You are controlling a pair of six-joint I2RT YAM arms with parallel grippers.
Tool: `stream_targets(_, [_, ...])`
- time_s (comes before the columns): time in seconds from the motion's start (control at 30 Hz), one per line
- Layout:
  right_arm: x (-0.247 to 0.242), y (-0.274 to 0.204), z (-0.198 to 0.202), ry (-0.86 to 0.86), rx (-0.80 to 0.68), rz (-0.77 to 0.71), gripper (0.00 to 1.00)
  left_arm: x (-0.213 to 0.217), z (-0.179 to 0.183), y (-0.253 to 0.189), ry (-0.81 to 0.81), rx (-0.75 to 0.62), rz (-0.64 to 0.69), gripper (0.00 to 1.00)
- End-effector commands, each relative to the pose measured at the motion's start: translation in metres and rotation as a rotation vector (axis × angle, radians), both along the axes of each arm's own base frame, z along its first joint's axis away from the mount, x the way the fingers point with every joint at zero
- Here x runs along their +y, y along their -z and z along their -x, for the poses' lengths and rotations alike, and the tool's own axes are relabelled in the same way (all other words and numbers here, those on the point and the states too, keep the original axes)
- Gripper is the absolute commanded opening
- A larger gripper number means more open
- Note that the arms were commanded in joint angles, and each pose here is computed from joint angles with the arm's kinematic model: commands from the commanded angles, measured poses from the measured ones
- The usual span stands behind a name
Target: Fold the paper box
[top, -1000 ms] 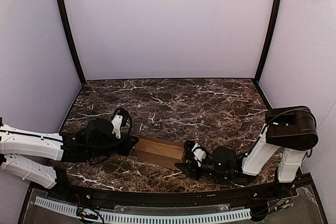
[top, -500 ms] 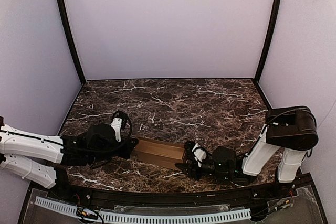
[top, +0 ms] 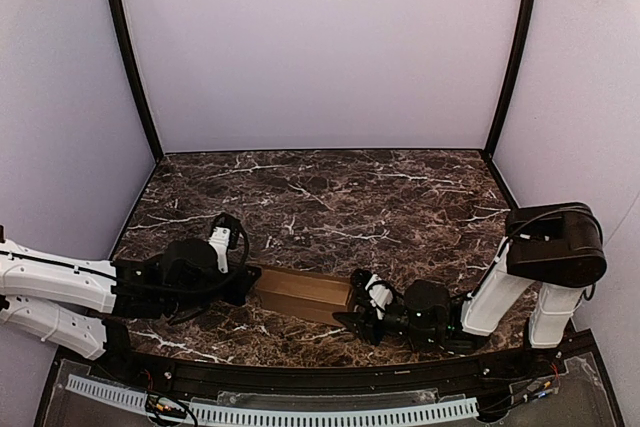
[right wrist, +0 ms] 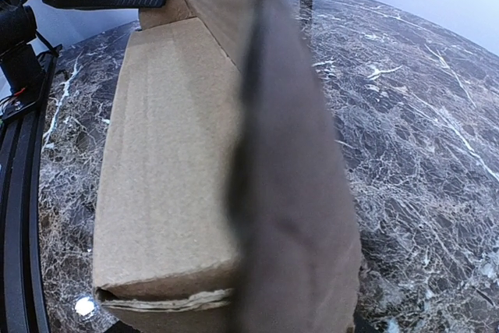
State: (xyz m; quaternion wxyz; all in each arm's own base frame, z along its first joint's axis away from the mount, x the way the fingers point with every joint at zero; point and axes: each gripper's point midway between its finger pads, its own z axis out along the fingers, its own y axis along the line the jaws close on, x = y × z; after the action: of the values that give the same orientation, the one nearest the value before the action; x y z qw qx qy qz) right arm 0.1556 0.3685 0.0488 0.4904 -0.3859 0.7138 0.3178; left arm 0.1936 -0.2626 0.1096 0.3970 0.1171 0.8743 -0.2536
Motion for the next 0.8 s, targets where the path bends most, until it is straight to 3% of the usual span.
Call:
stream_targets(0.0, [-0.024,-0.002,-0.036,0.238,0.018,-0.023,0.31,0.062,0.042,0.093,0.015,0.228,-0.350,0.00])
stream_targets(0.27, [-0.027,-0.013,-0.036,0.246,0.003,-0.042,0.43,0.062,0.044,0.105,0.009,0.247,-0.403,0.00])
stream_targets(0.77, [-0.022,-0.044,-0.024,0.176,-0.053,-0.041,0.79,0.058,0.035,0.090,-0.021,0.212,-0.412,0.00])
